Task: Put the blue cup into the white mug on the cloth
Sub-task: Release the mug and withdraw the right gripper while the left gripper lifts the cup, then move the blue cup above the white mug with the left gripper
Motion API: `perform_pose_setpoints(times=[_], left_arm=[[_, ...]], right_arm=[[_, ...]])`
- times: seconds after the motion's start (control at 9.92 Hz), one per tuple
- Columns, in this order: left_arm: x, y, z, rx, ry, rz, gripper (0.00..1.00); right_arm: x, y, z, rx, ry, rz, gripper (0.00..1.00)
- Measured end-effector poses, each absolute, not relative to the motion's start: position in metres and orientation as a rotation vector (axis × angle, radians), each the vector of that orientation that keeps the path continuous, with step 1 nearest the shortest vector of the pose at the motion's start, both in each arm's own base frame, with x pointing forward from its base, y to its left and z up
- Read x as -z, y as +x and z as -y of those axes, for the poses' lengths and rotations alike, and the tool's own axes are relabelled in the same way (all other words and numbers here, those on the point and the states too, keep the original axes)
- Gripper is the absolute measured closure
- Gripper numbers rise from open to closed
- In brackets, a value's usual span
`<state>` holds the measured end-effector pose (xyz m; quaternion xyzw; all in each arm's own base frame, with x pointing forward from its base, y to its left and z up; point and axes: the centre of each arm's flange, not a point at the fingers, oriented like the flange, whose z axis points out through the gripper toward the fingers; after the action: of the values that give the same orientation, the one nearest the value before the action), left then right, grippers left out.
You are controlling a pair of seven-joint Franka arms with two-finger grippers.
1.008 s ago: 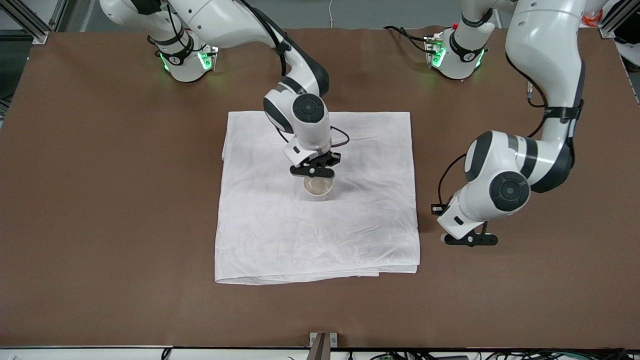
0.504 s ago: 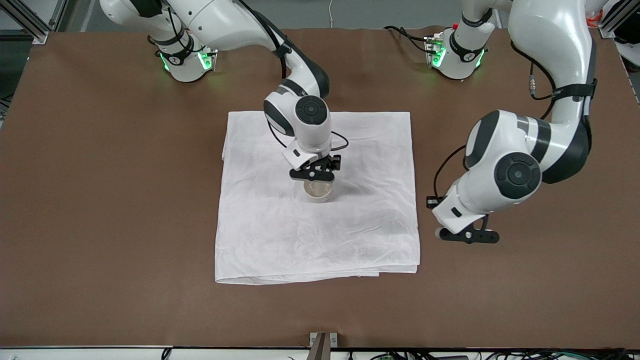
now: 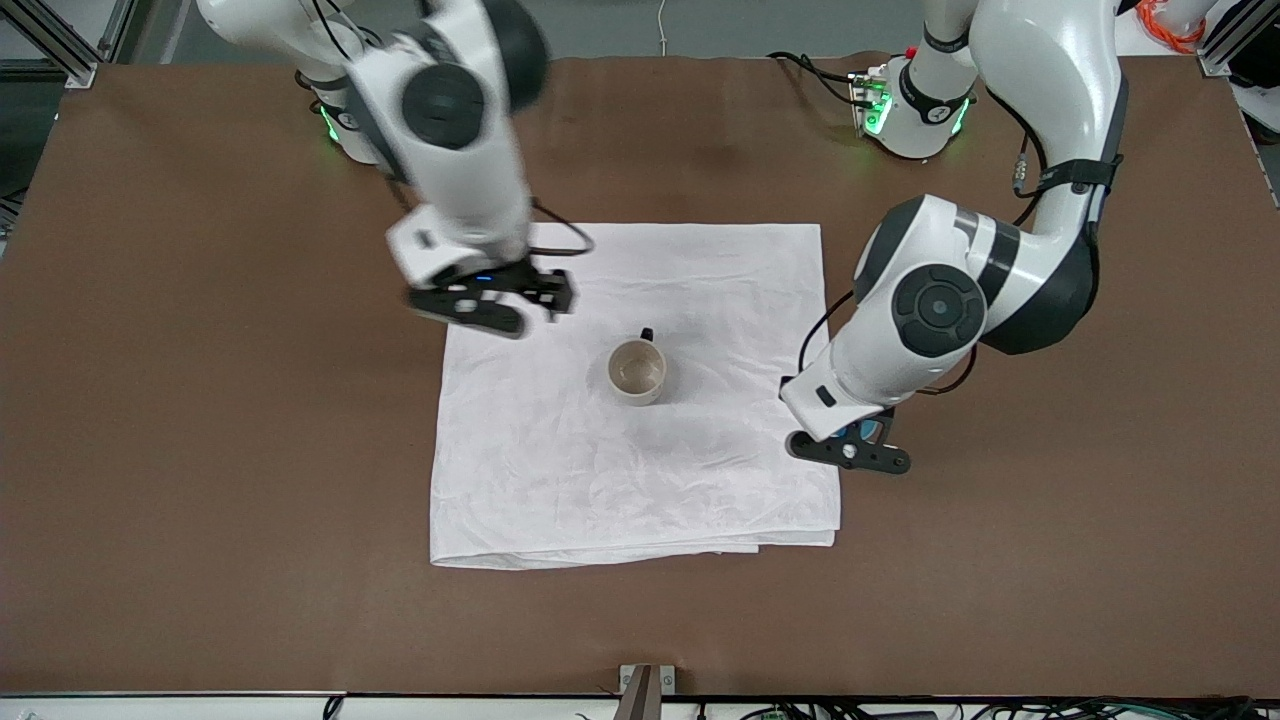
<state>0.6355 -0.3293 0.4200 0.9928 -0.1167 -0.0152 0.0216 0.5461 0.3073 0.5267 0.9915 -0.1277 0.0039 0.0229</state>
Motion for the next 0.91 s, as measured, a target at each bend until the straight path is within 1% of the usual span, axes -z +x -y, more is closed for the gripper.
perform_pose_setpoints(times=[0.1, 0.2, 0.4, 0.6, 0.71, 0.91], left_arm=[[-0.418, 0.621, 0.358, 0.045, 3.064, 0.43, 0.96], [-0.415, 0.602, 0.395, 0.034, 3.047, 0.515, 0.96], [-0.411, 0.565, 0.454, 0.022, 3.003, 0.699, 0.96], [-0.408, 0.545, 0.484, -0.004, 2.943, 0.881, 0.96], [-0.402, 0.535, 0.5, -0.015, 2.917, 0.946, 0.96], [-0.38, 0.513, 0.536, -0.051, 2.87, 1.03, 0.96]], right_arm=[[-0.548, 0.558, -0.239, 0.011, 3.079, 0.349, 0.0], [-0.563, 0.561, -0.178, 0.054, 3.09, 0.282, 0.0], [-0.598, 0.548, -0.08, 0.129, 3.122, 0.114, 0.0], [-0.625, 0.523, 0.001, 0.113, 3.176, 0.0, 0.0], [-0.63, 0.514, 0.024, 0.097, 3.184, -0.002, 0.0], [-0.64, 0.511, 0.027, 0.05, 3.181, -0.003, 0.0]])
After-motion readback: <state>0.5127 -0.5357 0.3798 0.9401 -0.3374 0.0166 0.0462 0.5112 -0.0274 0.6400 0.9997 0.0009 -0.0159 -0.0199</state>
